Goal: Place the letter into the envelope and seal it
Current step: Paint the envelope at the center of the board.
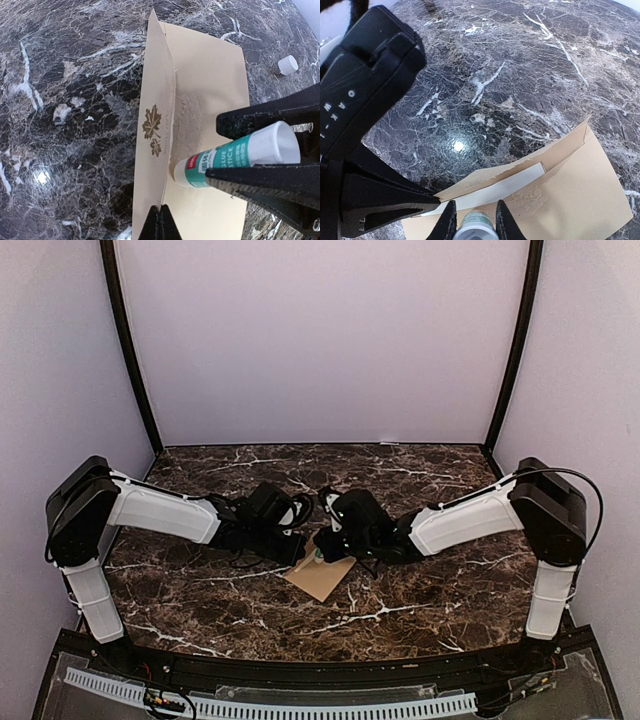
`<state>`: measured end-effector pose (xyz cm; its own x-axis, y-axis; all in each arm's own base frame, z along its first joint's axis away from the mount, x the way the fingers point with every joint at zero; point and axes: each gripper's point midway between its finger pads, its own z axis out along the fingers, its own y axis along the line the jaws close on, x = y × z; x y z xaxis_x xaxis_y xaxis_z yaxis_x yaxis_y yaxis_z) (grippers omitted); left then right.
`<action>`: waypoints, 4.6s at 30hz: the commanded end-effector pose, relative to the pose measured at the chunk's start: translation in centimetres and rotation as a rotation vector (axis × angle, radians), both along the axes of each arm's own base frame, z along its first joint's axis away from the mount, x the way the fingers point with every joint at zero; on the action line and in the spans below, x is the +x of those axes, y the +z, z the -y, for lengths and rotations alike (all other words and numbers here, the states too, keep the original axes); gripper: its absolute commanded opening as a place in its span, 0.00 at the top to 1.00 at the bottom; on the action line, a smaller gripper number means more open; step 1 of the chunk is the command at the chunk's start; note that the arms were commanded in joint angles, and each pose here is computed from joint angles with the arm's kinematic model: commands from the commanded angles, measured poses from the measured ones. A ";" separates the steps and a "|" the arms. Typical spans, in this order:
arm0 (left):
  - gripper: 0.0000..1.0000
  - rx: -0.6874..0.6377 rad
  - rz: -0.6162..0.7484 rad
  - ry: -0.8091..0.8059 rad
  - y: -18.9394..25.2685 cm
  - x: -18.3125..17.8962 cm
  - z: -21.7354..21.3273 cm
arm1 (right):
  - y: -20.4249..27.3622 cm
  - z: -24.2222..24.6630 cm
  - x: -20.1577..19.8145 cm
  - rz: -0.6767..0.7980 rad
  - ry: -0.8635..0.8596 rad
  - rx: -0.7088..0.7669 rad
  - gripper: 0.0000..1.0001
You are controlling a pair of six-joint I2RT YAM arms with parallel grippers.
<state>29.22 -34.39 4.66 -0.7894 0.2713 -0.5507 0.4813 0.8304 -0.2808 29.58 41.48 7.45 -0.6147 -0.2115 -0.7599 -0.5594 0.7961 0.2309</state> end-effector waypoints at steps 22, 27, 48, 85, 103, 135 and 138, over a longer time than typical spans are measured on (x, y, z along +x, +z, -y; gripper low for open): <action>1.00 0.033 -0.002 -0.032 -0.6 -0.3 -0.8 | -0.1 3.2 5.6 0.016 -0.156 -0.023 1.00; 1.00 0.034 -0.002 -0.032 -0.6 -0.3 -0.8 | 0.3 3.5 6.6 0.025 -0.171 -0.012 1.00; 1.00 0.039 -0.006 -0.022 -0.6 0.0 -0.6 | 1.7 2.1 7.6 0.049 -0.118 0.028 1.00; 1.00 0.047 -0.016 -0.023 -1.0 0.0 -0.6 | 3.2 4.0 6.6 0.029 -0.138 0.083 1.00; 1.00 0.053 -0.020 -0.018 -1.1 0.0 -0.7 | -0.3 5.4 6.3 -0.020 -0.185 0.000 1.00; 1.00 0.048 -0.030 -0.003 -1.2 0.0 -0.7 | -0.8 4.0 0.7 -0.115 -0.017 0.050 1.00; 1.00 0.050 -0.034 -0.001 -1.3 -0.1 -0.8 | -0.5 3.3 0.2 -0.113 0.016 0.068 1.00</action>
